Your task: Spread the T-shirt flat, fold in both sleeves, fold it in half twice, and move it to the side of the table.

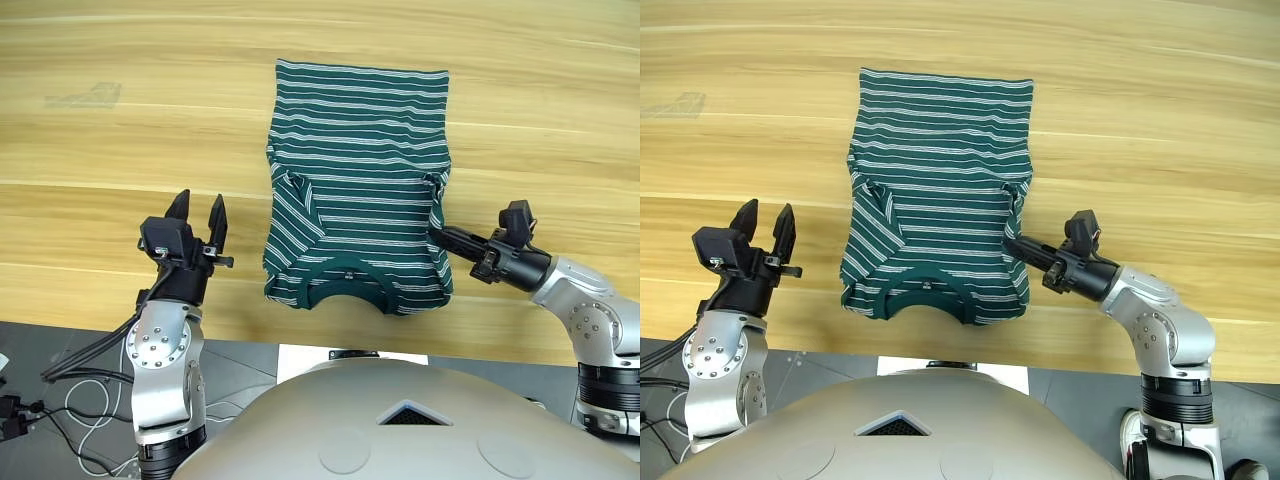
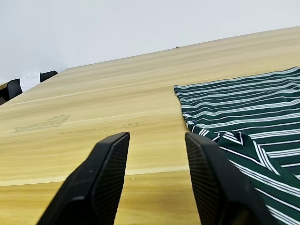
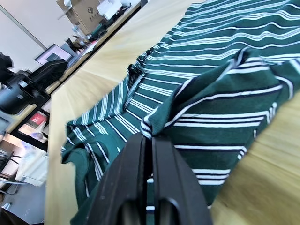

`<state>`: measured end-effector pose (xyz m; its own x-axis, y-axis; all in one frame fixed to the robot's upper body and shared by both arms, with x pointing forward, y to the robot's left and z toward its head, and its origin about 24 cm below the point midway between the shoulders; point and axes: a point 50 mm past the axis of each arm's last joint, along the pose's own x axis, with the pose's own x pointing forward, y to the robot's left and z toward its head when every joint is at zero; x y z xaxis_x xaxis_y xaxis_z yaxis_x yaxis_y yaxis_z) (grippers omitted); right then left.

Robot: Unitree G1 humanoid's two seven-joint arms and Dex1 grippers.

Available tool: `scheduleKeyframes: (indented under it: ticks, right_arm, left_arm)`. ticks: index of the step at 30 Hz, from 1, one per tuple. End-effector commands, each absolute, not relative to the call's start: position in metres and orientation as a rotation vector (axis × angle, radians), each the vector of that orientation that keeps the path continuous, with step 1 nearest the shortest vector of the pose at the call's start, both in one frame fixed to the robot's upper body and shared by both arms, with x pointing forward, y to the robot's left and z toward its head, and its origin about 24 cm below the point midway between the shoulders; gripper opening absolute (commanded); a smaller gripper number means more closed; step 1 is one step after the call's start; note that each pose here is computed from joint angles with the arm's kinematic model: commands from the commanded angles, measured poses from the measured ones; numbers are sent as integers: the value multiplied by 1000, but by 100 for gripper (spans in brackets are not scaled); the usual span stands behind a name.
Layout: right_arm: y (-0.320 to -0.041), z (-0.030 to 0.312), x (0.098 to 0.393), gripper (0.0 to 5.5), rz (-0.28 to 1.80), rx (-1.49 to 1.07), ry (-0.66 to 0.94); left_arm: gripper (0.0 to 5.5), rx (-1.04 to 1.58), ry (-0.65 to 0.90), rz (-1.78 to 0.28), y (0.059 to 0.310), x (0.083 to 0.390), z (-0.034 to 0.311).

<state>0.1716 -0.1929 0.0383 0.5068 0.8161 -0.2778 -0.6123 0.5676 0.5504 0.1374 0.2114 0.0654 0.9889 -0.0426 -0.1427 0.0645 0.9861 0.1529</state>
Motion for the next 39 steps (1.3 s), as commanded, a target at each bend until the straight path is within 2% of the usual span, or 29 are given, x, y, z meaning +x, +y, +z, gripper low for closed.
scheduleKeyframes:
  ticks: [1,7,8,15,20,24,26,30,34,36,37,39]
  right_arm:
    - [-188,38,172,1,881,341,547]
    - [-186,38,173,1,884,341,542]
    - [-185,40,173,34,888,359,535]
    - [-176,54,165,152,1034,488,508]
    - [-167,51,158,244,1096,499,534]
    - [-160,46,155,244,1119,459,532]
    - [-165,48,165,244,1070,381,437]
    - [-194,83,204,244,846,192,57]
    - [-212,116,228,244,743,-83,-188]
    - [-219,120,229,244,744,-343,-263]
    - [-221,117,227,244,799,-559,-281]
    - [-223,110,222,244,918,-810,-298]
  left_arm:
    - [221,182,161,-73,210,135,62]
    - [221,185,165,-75,208,135,62]
    - [221,184,165,-76,208,136,62]
    - [221,185,158,-86,204,140,63]
    - [221,185,156,-98,202,143,64]
    - [221,185,155,-102,201,145,64]
    - [221,210,154,-101,202,144,65]
    - [221,422,115,-151,225,145,81]
    - [221,724,85,-360,252,139,103]
    - [221,891,94,-509,263,139,109]
    - [221,1002,92,-576,265,142,112]
    - [221,1216,83,-711,263,149,110]
